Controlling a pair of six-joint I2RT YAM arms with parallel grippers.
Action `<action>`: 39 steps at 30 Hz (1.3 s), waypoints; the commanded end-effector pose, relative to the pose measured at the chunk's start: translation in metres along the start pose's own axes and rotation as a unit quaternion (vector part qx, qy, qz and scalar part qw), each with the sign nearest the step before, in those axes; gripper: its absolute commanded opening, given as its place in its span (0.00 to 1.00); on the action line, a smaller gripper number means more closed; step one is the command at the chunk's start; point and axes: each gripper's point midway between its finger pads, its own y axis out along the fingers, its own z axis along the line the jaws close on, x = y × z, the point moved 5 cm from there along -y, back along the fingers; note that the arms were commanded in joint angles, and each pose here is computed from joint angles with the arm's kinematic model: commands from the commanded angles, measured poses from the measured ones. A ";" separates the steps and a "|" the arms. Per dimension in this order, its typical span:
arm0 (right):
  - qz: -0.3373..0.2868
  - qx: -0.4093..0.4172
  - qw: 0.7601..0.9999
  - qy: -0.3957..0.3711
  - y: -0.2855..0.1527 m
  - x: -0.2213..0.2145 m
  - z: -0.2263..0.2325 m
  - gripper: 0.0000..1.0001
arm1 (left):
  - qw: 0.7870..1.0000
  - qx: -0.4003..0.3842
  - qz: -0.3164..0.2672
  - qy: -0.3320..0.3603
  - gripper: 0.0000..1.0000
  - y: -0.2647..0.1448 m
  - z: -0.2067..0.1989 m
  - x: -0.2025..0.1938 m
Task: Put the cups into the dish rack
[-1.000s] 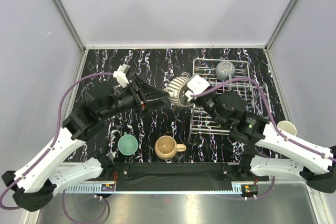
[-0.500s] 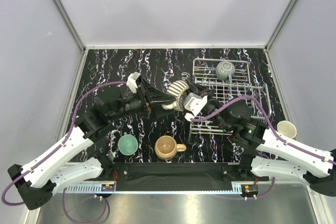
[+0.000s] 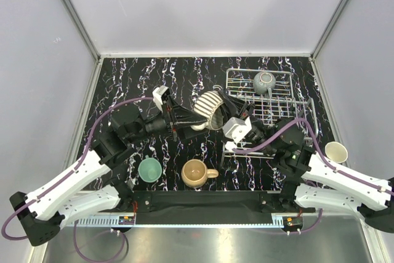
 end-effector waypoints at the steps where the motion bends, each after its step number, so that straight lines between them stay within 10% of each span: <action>1: -0.093 -0.023 0.995 -0.001 0.001 0.029 -0.011 0.00 | 0.998 -0.059 0.026 0.017 0.57 -0.004 -0.021 -0.009; 29: -0.095 0.064 0.993 -0.029 -0.009 0.022 0.016 0.00 | 0.993 -0.081 0.080 -0.003 0.20 -0.016 -0.016 -0.023; 32: -0.095 0.049 0.994 -0.030 -0.005 0.020 0.015 0.00 | 0.993 -0.092 0.075 -0.006 0.00 -0.016 -0.020 -0.023; 39: -0.080 -0.035 0.995 -0.047 0.008 0.006 0.011 0.00 | 0.990 -0.122 0.066 0.012 0.00 -0.019 -0.037 -0.027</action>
